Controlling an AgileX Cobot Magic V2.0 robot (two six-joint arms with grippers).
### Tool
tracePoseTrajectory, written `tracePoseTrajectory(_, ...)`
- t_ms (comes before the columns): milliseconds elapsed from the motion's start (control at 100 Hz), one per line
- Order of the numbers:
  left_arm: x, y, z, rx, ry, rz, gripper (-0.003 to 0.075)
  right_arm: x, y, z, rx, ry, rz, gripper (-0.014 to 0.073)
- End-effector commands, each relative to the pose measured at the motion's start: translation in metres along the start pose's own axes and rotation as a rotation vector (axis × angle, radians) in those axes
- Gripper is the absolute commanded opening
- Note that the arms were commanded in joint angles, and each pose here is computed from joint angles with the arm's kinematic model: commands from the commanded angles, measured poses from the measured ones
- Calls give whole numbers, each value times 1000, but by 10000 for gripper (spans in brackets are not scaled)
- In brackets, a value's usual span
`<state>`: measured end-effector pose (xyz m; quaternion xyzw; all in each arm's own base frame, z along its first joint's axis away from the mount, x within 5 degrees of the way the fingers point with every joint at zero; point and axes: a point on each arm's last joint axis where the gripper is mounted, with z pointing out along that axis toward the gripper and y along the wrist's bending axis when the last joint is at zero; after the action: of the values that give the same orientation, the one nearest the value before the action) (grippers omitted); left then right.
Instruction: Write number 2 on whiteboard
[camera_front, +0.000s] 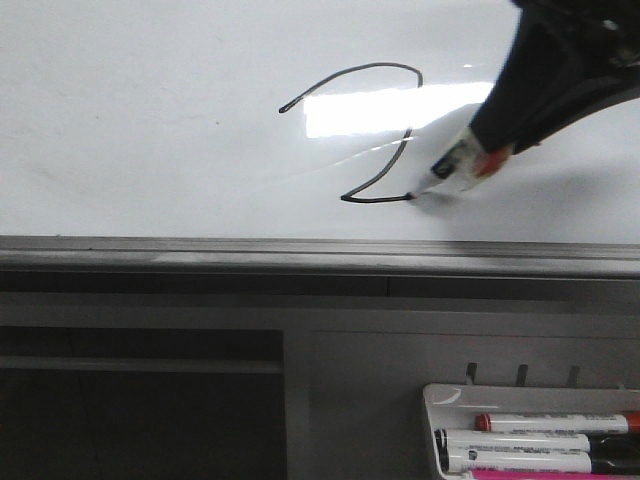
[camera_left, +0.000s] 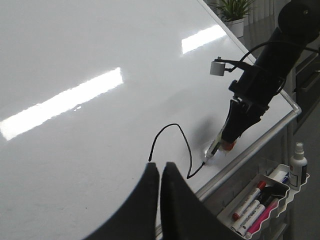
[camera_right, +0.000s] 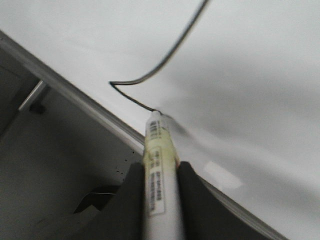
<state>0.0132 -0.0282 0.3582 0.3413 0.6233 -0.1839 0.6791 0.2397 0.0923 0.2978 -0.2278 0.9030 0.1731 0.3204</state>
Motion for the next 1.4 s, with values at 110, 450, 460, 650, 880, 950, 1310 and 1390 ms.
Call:
tracePoseTrajectory(110,-13,4,0,-33,-82,-27,-20,13,-36,-55,234,-137,89,-69)
tracePoseTrajectory(450,-18,7,-1,-61,-134,-32,-20,10,-9,-86,146,-272,99,-71)
tracePoseTrajectory(460,-18,7,-1,-59,-133,-36,-20,8,-6,-88,128,-287,100,-71)
tracePoseTrajectory(650,-30,0,15,115,19,-106,237,-15,65,-132,-180,-540,-206,-71)
tracePoseTrajectory(880,-64,2,51,323,226,-10,447,-12,115,-130,-414,-502,-677,-71)
tracePoseTrajectory(950,-74,1,60,401,235,52,414,-10,122,-122,-460,-469,-717,-71)
tracePoseTrajectory(1310,-79,-3,104,633,360,-5,323,-8,151,-120,-540,-528,-841,-71)
tracePoseTrajectory(1390,-75,-5,112,683,388,-21,323,-8,155,-122,-537,-556,-842,-71)
